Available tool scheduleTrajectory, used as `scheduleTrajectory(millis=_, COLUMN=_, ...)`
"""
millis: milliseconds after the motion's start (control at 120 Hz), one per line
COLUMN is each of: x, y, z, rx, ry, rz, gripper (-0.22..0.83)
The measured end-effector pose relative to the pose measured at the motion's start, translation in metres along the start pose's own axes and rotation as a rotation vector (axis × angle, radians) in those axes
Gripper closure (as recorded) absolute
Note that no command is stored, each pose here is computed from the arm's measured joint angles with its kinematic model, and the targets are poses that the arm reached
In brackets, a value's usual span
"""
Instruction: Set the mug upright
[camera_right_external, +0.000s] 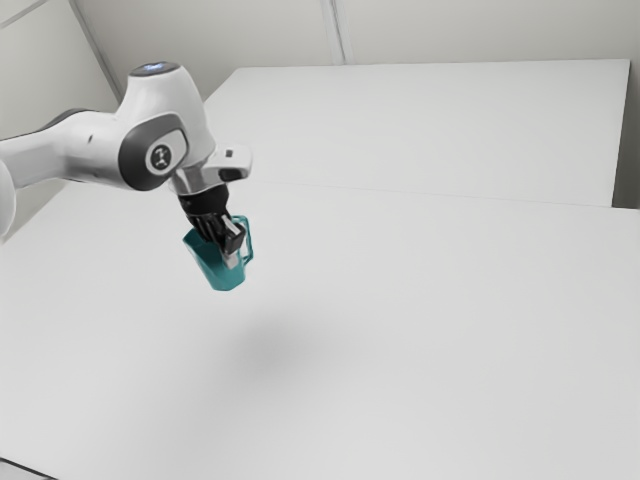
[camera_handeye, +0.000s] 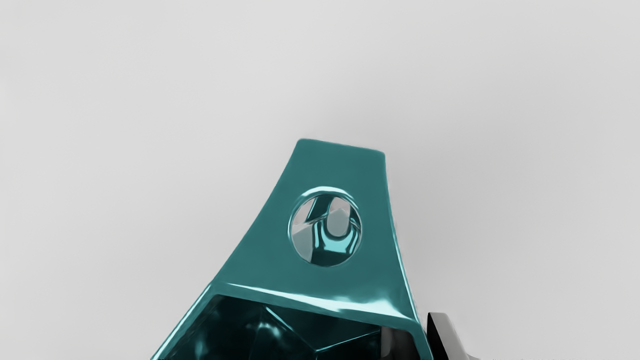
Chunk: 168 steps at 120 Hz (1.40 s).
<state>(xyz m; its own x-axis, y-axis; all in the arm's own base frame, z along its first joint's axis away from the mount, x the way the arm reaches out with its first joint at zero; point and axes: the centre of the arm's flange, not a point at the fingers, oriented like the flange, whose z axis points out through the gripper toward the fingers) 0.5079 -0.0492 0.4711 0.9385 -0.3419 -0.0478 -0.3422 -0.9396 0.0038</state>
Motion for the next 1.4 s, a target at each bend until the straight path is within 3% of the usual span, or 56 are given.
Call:
scheduleTrajectory(millis=242, x=0.007, y=-0.007, z=0.044, rx=0.057, ry=-0.019, rz=-0.034, gripper=0.77)
scheduleTrajectory(millis=450, x=0.009, y=-0.005, z=0.068, rx=0.088, ry=0.032, rz=-0.048, gripper=0.77)
scheduleTrajectory(millis=767, x=0.016, y=-0.003, z=0.084, rx=0.1, ry=0.083, rz=-0.078, gripper=0.77)
scheduleTrajectory(millis=1400, x=0.027, y=-0.002, z=0.117, rx=0.091, ry=0.068, rz=-0.117, gripper=0.77)
